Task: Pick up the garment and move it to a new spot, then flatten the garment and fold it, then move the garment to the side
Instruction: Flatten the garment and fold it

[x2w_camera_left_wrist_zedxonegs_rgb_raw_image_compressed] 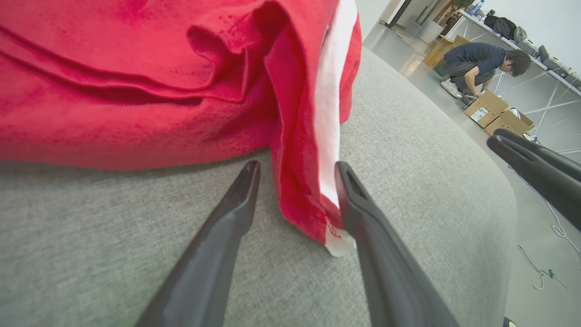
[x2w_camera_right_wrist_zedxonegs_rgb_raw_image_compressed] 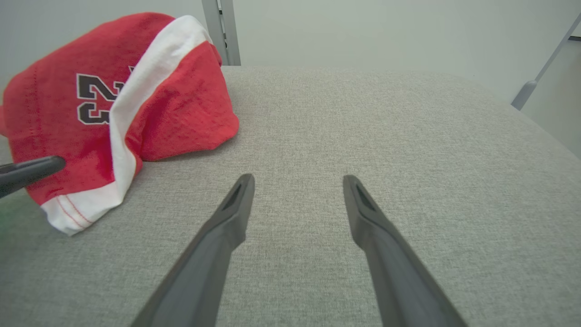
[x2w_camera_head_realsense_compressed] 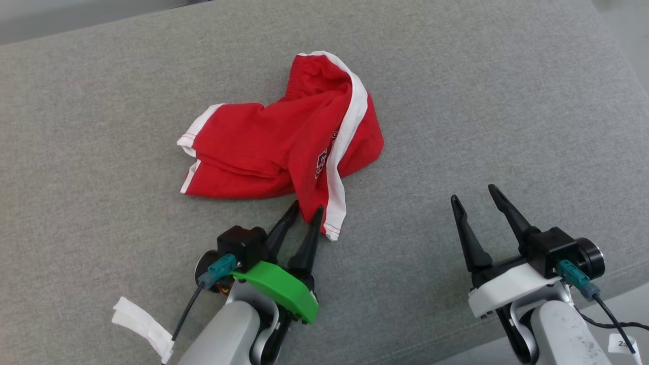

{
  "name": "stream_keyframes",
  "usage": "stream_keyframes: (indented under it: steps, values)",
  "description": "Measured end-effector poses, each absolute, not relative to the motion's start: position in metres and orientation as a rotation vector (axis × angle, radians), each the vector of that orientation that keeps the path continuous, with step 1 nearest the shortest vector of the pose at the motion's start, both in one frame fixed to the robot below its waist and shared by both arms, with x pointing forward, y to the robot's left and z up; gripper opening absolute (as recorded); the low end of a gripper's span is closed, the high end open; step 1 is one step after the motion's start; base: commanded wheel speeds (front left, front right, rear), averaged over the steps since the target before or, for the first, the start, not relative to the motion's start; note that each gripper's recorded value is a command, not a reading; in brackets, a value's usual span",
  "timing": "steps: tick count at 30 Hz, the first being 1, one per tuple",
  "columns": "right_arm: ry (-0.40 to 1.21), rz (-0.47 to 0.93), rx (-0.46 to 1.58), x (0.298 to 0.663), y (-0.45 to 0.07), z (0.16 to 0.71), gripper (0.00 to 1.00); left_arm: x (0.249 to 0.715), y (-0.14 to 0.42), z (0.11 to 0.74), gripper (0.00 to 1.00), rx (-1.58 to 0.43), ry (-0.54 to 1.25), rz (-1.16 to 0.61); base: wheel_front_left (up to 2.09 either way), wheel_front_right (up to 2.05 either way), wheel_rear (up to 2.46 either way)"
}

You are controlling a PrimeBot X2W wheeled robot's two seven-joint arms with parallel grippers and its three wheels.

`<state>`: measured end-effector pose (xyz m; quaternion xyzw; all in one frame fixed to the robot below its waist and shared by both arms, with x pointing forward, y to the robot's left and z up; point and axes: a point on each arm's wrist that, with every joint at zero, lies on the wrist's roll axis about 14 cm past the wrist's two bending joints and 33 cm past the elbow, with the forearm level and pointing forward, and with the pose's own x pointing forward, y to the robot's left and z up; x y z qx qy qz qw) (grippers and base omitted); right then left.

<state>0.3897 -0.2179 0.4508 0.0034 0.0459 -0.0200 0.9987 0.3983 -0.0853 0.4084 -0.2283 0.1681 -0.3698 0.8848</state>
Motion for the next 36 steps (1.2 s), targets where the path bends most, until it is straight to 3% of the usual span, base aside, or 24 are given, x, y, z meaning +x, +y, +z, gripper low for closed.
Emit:
stream_keyframes:
  steps: [11, 27, 28, 29, 36]
  values:
    - [0.099, -0.011, 0.017, 0.393, -0.208, 0.447, 1.00, 0.404, -0.068, 0.445, 0.00, -0.562, 0.245, -0.713, 0.00, 0.00, 0.00]
    - [0.011, 0.163, 0.060, 0.405, -0.147, 0.475, 1.00, 0.414, 0.099, 0.439, 0.00, -0.479, 0.169, -0.227, 0.00, 0.00, 0.00]
    - [0.006, 0.168, 0.061, 0.405, -0.145, 0.476, 1.00, 0.414, 0.107, 0.437, 0.31, -0.473, 0.171, -0.201, 0.00, 0.00, 0.00]
    - [0.001, 0.173, 0.061, 0.405, -0.143, 0.478, 1.00, 0.412, 0.114, 0.434, 1.00, -0.469, 0.179, -0.179, 0.00, 0.00, 0.00]
    - [-0.033, 0.220, 0.061, 0.430, -0.127, 0.488, 1.00, 0.418, 0.139, 0.436, 1.00, -0.460, 0.148, -0.092, 0.00, 0.00, 0.00]
